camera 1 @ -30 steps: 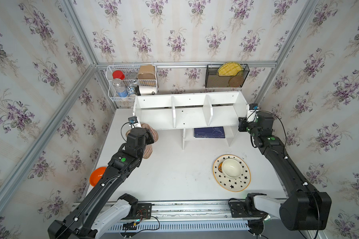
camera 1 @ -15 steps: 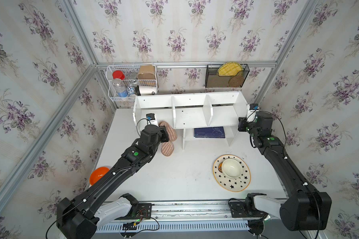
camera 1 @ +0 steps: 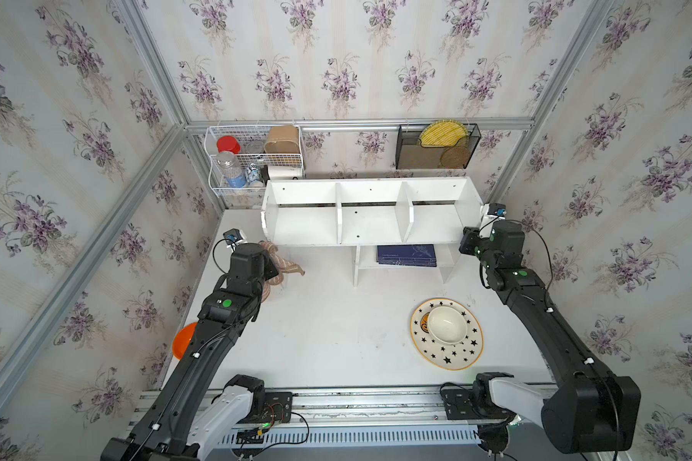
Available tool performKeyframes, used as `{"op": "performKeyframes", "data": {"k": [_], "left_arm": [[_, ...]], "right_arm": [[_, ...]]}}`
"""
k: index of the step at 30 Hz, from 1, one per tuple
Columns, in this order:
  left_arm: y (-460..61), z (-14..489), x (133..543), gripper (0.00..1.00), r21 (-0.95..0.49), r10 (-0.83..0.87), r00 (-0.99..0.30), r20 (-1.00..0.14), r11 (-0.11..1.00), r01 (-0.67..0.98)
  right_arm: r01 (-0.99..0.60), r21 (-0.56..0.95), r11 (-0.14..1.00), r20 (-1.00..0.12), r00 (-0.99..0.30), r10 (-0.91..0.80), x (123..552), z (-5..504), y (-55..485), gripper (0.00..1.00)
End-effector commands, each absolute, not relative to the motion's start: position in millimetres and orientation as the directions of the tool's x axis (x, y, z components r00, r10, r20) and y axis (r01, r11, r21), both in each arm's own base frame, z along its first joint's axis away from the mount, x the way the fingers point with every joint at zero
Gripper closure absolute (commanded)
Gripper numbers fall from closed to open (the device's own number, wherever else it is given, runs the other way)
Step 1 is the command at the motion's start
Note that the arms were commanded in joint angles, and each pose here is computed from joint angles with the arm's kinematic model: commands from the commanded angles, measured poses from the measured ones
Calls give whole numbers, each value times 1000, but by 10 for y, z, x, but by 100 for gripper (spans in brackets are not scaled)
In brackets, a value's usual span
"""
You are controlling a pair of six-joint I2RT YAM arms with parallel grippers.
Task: Wipe the bookshelf clean with a cloth
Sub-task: Wipe the dust from the shelf.
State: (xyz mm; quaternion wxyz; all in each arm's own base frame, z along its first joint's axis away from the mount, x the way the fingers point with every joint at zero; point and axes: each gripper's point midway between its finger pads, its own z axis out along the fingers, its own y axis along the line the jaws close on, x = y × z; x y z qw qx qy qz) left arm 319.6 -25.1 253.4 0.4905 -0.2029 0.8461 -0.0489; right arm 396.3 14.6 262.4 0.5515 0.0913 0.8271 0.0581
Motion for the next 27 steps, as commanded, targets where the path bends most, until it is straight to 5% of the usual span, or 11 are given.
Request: {"op": "performKeyframes", "data": {"k": [1,11,17,27], "left_arm": [[-439,2563,3297,100,-346,-415,-456,-787,910,-229],[-1504,2686,3352,100,-482,-381,-500,-778,872,85],[-2242,2518,3323,100,-448,-269,-546,-793,866,223],[-1183,2909,3354,100,-356,-328,-398,-856,934,-4]], "right_arm": [[263,368,892,-816,-369,445,3915,2459,42,100],[143,415,899,-784,-446,433,4211,2424,394,100],[138,417,898,-780,-453,431,4184,2404,423,100],[84,380,921,-814,-442,376,4129,2530,442,100]]}}
